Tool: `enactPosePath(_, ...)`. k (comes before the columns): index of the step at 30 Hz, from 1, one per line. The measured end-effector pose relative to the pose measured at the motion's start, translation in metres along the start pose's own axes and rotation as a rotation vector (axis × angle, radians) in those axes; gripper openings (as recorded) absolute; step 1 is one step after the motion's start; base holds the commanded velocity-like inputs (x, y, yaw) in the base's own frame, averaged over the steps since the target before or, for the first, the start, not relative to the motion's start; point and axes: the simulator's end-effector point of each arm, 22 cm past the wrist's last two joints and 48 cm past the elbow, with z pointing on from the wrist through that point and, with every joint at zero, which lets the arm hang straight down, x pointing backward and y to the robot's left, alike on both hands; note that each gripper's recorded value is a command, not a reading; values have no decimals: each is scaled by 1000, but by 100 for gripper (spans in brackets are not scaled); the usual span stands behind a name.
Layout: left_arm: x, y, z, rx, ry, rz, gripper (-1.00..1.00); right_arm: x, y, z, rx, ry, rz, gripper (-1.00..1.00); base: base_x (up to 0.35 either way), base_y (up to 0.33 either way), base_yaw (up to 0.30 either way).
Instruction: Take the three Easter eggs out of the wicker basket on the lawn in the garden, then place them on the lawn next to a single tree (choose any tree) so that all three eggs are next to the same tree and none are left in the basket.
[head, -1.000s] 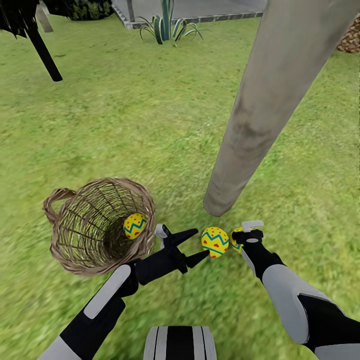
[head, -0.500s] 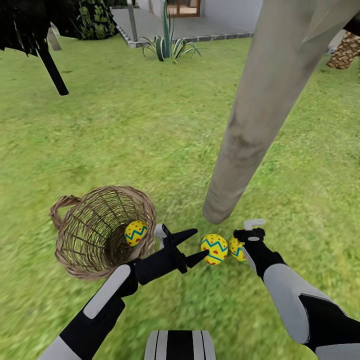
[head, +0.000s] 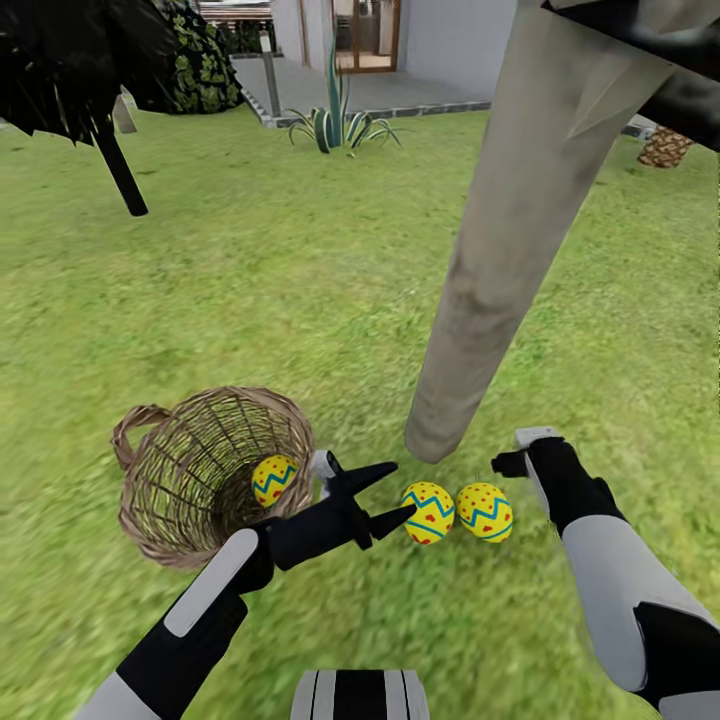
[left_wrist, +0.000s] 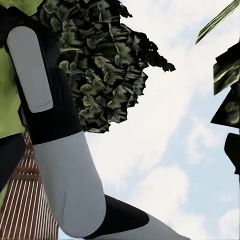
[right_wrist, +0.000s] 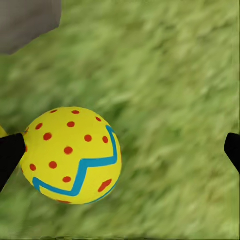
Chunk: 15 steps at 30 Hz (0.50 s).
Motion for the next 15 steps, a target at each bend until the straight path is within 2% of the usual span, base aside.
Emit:
enactPosePath(2, 1, 2, 1, -24, 2, 5, 100, 1, -1, -4, -37, 5, 4, 100, 0, 0, 0)
enactPosePath(8, 8, -8, 4, -32, 16, 27, 100, -6, -10, -16, -49, -8, 11, 100, 0, 0, 0)
enactPosePath(10, 10, -10, 5, -32, 18, 36, 100, -1, -8, -21, -63, 27, 23, 100, 0, 0, 0)
enactPosePath(12, 12, -13, 8, -31, 20, 42, 100, 9, 4, -28, -128, 85, 41, 100, -39, 0, 0)
enactPosePath(13, 12, -15, 8, -30, 21, 46, 100, 9, 6, -31, -146, 90, 44, 100, -168, 0, 0)
enactPosePath(15, 14, -18, 9, -28, 23, 52, 100, 11, 14, -39, -227, 109, 61, 100, -249, 0, 0)
